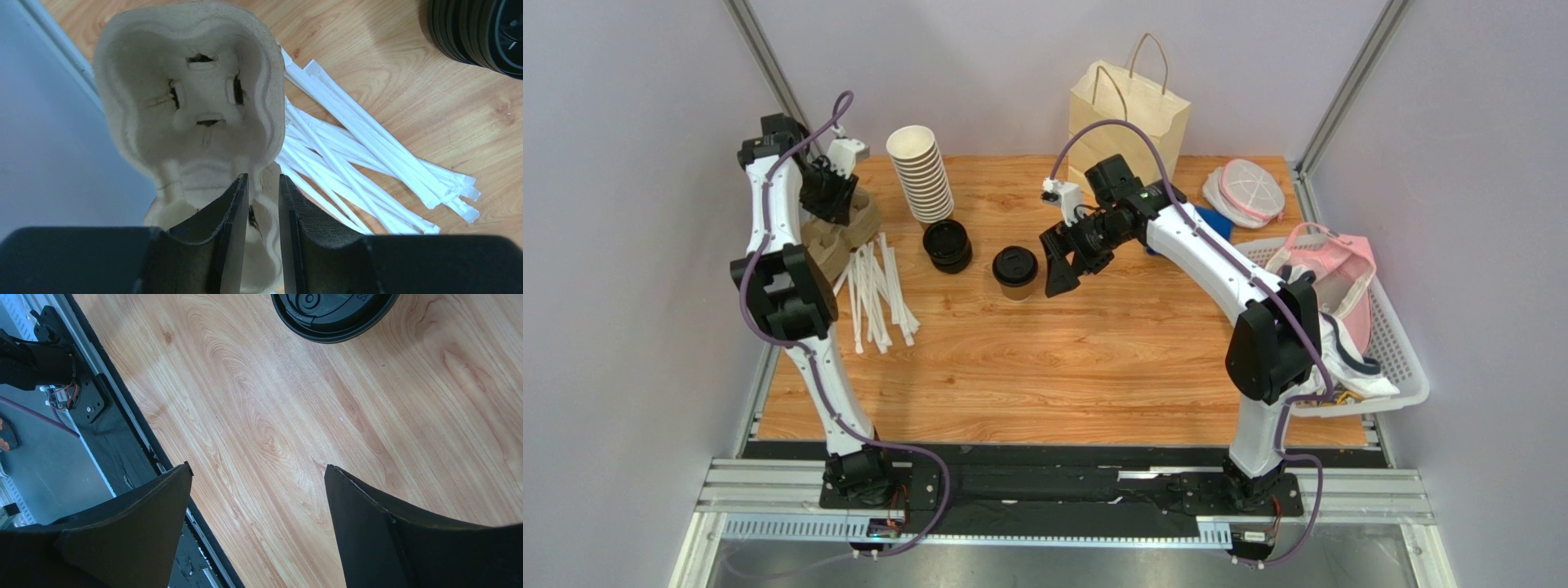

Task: Pack the takeout coffee

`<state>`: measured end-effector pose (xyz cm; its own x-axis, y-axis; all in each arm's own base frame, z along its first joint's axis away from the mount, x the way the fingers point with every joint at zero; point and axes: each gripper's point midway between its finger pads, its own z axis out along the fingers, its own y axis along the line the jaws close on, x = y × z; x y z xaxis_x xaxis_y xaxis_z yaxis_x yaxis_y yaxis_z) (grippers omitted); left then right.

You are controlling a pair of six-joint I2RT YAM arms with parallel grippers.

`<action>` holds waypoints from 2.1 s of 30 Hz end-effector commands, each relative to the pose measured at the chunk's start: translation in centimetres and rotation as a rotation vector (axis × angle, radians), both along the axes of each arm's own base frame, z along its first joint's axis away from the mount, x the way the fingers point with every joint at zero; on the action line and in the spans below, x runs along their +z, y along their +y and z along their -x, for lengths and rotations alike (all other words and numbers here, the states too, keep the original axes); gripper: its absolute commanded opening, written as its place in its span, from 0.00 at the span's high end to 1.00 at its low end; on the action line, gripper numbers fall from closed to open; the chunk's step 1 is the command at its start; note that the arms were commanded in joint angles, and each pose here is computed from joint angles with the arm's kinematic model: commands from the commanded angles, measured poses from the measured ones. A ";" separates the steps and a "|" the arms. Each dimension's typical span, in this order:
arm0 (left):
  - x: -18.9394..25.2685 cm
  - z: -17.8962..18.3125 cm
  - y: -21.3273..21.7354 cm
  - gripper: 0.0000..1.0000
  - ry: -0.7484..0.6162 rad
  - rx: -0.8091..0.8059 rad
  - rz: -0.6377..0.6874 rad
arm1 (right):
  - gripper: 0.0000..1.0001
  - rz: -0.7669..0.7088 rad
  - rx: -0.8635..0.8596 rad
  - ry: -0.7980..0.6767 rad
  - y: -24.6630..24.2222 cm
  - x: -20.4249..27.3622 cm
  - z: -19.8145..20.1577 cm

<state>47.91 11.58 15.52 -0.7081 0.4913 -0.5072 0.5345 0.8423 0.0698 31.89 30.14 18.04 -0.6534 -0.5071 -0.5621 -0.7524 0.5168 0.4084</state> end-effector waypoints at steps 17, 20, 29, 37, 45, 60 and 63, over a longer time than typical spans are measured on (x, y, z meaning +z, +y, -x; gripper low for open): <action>-0.7 -2.8 -1.0 0.87 -0.061 -0.043 0.045 | 0.16 -0.068 -0.024 -0.016 0.5 2.1 -0.3; -0.1 -2.6 -1.1 1.00 -0.070 -0.045 0.049 | 0.16 -0.073 -0.023 -0.013 0.6 2.2 -0.3; 3.1 -2.6 -0.8 1.00 -0.143 -0.047 0.002 | 0.17 -0.081 -0.023 -0.006 0.7 2.3 -0.2; 7.2 -2.9 1.3 1.00 -0.249 0.001 -0.131 | 0.17 -0.091 -0.023 0.003 0.9 2.4 -0.1; 8.6 -2.4 1.5 1.00 -0.274 -0.012 -0.178 | 0.17 -0.097 -0.024 0.005 0.9 2.4 0.0; 16.4 2.9 -1.4 1.00 -0.366 -0.043 -0.155 | 0.15 -0.129 -0.050 -0.028 0.1 4.6 -0.4; 17.1 6.3 -3.2 1.00 -0.343 -0.101 -0.137 | 0.15 -0.135 -0.075 -0.039 -0.9 5.4 -0.6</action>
